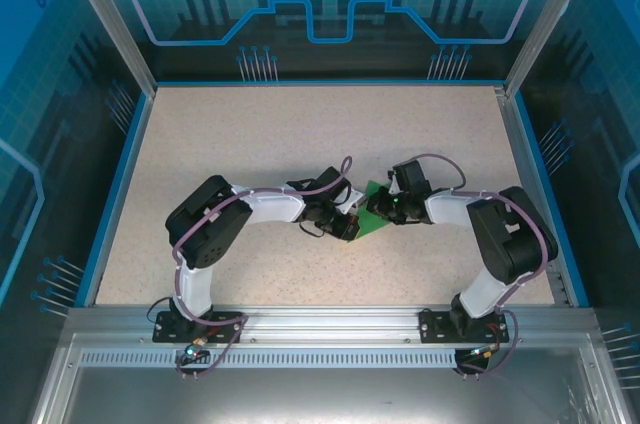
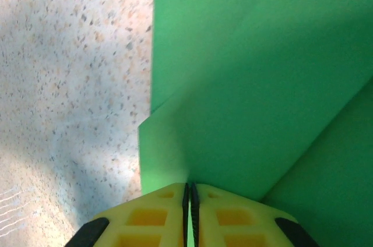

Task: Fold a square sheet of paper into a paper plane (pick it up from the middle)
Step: Fourth fold the wing at the center of the table, then pick up the paper from the center of the table.

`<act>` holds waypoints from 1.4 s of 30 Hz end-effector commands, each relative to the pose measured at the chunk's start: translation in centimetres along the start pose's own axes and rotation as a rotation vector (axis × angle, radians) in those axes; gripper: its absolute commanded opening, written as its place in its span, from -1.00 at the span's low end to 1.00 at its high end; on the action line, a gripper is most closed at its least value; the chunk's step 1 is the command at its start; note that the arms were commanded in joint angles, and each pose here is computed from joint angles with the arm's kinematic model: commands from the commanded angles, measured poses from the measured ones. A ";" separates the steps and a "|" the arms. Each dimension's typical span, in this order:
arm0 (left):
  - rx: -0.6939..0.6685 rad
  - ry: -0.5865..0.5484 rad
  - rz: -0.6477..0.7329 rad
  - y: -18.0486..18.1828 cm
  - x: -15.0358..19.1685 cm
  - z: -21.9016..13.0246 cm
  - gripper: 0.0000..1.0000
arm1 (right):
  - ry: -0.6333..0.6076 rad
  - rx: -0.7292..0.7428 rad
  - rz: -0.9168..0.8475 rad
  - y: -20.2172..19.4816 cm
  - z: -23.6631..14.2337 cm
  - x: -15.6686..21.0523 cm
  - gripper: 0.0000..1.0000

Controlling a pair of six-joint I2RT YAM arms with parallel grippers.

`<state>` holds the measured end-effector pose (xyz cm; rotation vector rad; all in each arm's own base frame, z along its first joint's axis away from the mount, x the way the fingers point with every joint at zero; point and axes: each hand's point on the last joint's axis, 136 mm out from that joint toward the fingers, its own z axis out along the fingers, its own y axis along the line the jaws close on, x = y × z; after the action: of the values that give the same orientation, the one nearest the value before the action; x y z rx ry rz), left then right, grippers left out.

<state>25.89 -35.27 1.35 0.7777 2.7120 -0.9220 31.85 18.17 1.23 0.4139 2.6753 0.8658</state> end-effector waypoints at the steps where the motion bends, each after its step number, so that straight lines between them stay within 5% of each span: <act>1: -0.093 0.193 -0.083 3.0 6.3 1.3 -1.00 | -0.037 0.048 0.014 -1.9 -0.1 -1.9 -0.74; 11: -0.087 0.197 -0.078 2.7 6.3 1.1 -1.00 | -0.086 0.075 0.084 -5.2 -1.0 -6.1 -0.72; 25: -0.054 0.183 -0.063 1.1 5.1 1.0 -0.83 | -0.143 0.003 0.086 -3.7 -3.0 -9.5 -0.61; 42: 0.032 0.086 -0.021 -3.2 -0.2 -2.4 -0.48 | -0.087 -0.115 0.041 -0.4 -5.7 -1.2 -0.31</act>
<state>24.54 -35.75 2.67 0.7897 2.8056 -0.9249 32.06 13.06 5.38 0.4879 2.5242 0.9206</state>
